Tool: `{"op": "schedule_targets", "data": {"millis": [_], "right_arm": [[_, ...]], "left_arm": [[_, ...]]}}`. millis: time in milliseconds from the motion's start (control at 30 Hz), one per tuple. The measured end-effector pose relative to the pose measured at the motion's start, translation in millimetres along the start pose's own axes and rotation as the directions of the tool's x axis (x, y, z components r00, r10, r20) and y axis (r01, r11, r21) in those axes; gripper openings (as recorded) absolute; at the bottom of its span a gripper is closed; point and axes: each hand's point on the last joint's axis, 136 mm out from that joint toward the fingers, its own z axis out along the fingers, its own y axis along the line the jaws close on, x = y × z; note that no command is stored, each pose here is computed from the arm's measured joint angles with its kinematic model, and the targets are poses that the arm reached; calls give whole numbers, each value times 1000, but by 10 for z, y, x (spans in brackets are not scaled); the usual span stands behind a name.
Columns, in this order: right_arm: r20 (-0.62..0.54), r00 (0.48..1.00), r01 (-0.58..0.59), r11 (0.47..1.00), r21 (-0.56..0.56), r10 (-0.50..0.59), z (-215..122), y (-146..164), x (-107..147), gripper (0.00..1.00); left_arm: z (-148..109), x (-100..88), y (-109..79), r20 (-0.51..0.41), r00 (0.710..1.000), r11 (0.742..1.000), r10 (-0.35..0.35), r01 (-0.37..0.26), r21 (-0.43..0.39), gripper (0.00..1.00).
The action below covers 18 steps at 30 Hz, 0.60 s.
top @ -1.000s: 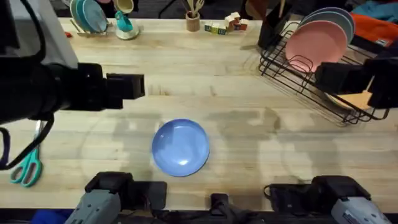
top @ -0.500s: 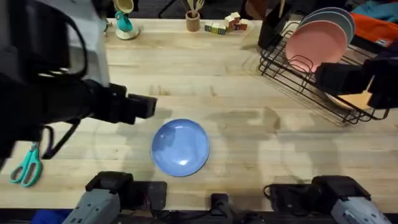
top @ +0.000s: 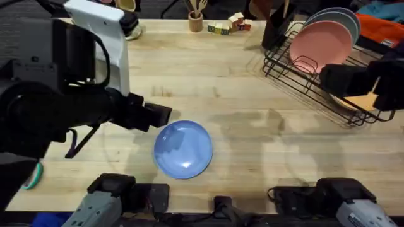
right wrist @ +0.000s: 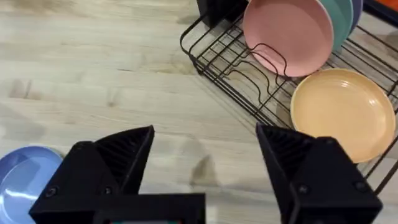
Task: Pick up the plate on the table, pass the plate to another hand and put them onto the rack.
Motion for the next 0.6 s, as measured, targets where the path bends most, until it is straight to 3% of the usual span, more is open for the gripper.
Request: {"op": "schedule_targets", "data": {"millis": [300, 600], "right_arm": [[0, 1000, 3, 1000, 0, -3, 0, 0, 0, 996], [0, 1000, 3, 1000, 0, -3, 0, 0, 0, 996]], "left_arm": [[243, 93, -112, -54, 998, 997, 45, -42, 58, 994], [505, 160, -287, -163, 981, 987, 101, -79, 138, 993]]}}
